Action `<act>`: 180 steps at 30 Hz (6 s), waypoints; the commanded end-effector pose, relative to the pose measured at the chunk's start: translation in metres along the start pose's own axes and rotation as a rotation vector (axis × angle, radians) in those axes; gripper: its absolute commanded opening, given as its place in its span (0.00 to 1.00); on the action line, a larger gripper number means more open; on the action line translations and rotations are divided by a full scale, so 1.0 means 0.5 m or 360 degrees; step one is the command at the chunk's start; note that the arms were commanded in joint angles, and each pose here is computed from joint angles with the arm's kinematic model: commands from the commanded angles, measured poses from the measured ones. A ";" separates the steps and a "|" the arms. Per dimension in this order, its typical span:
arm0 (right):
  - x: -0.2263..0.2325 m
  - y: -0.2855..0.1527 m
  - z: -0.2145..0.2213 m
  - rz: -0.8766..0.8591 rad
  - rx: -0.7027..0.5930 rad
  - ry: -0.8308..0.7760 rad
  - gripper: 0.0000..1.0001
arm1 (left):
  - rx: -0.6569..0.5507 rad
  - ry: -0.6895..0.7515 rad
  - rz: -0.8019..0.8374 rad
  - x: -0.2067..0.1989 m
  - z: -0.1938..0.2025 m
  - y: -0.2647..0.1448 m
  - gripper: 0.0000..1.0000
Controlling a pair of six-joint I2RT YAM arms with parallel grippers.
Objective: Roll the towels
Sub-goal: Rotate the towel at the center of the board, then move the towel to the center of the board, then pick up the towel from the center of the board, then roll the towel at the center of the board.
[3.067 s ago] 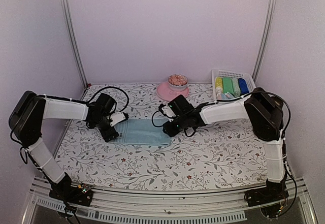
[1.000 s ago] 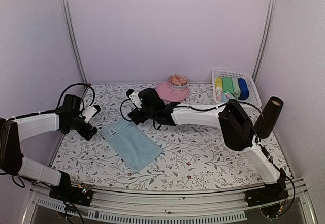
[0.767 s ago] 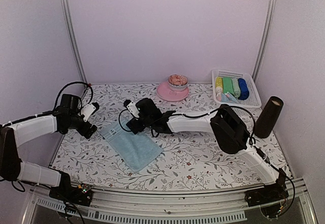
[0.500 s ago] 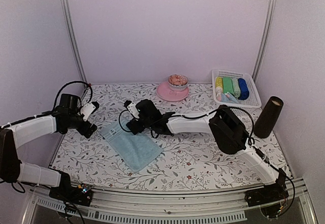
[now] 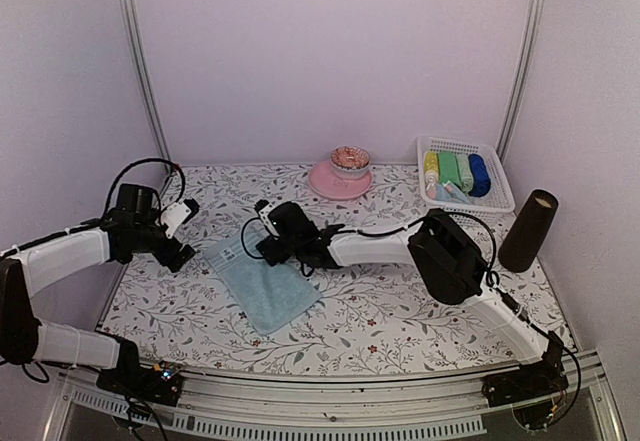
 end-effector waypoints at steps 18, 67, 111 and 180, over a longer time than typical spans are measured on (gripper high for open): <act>-0.351 -0.143 0.041 0.0390 0.0230 0.0326 0.99 | -0.0543 0.1068 0.0405 -0.298 -0.044 -0.071 0.97; -0.189 -0.188 0.261 0.0085 0.0680 -0.0168 0.99 | -0.0734 0.1402 0.0435 -0.403 -0.028 -0.029 0.97; -0.294 -0.586 0.111 0.0721 -0.0230 0.0064 0.99 | -0.0433 0.1662 0.0553 -0.541 0.017 0.096 0.29; 0.076 -0.430 0.283 0.0037 -0.0023 -0.1377 0.04 | -0.0008 0.0925 0.1446 -0.460 -0.069 0.065 0.03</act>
Point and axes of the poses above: each gripper's point midway between its finger pads, its own y axis out along the fingers, its own x axis along the line the jaws close on, z = x × y, the point moved 4 cm from there along -y, back along the fingers, and after that the axes turned 10 degrees about -y, right-handed, at the moved point
